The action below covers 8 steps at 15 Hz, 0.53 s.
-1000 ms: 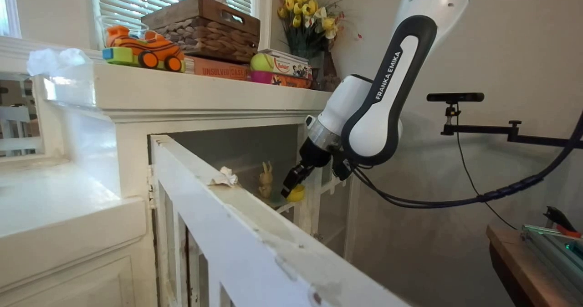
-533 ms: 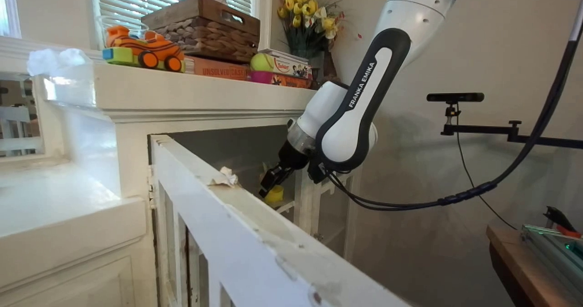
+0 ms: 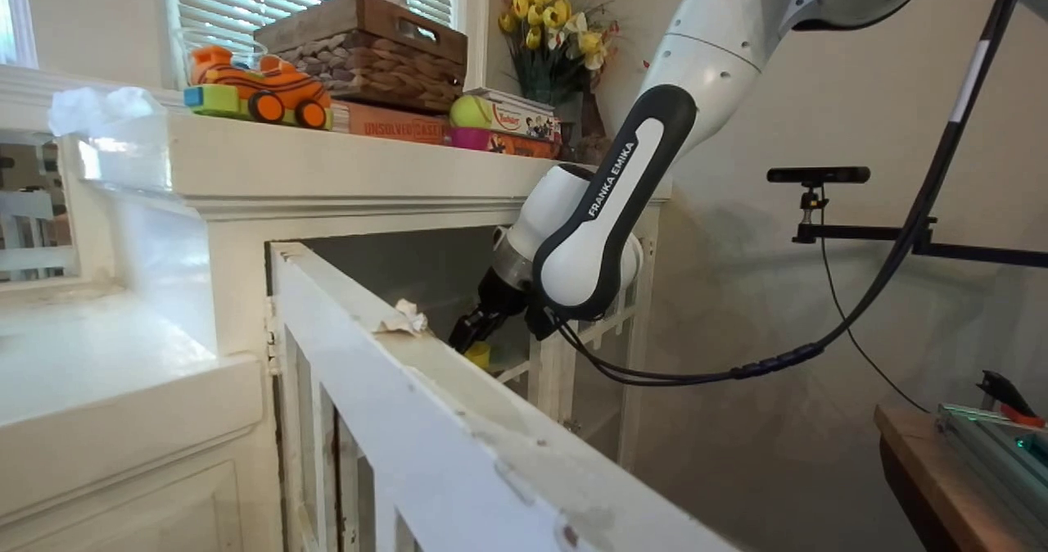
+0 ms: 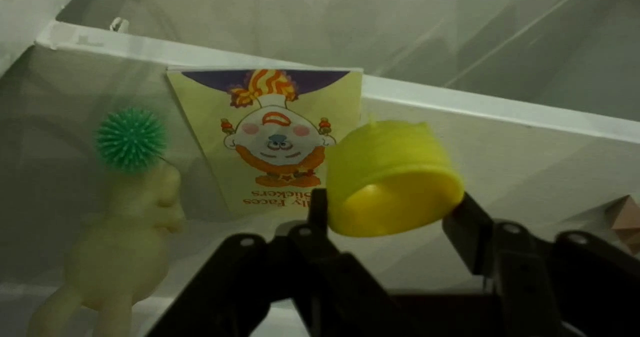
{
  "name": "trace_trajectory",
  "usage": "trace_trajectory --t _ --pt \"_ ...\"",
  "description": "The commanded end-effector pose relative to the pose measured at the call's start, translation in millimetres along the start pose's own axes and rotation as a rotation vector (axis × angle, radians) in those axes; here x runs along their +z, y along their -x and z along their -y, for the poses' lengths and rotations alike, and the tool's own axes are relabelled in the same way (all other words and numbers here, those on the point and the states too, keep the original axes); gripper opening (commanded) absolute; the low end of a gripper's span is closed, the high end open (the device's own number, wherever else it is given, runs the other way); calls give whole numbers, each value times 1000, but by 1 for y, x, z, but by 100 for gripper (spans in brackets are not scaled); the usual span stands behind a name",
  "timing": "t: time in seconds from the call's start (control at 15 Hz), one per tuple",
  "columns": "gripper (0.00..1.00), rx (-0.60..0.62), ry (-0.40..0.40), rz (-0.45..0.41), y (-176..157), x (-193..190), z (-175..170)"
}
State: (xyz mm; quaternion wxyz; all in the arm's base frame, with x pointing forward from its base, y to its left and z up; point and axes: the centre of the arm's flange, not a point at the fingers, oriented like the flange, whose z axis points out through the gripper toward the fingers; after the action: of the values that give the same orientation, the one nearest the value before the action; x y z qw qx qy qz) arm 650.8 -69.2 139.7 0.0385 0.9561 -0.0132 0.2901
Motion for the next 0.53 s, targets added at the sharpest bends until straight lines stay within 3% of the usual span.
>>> trace_trajectory --t 0.0,0.47 --pt "35 24 11 11 -17 27 0" --pt "35 28 16 32 -26 46 0"
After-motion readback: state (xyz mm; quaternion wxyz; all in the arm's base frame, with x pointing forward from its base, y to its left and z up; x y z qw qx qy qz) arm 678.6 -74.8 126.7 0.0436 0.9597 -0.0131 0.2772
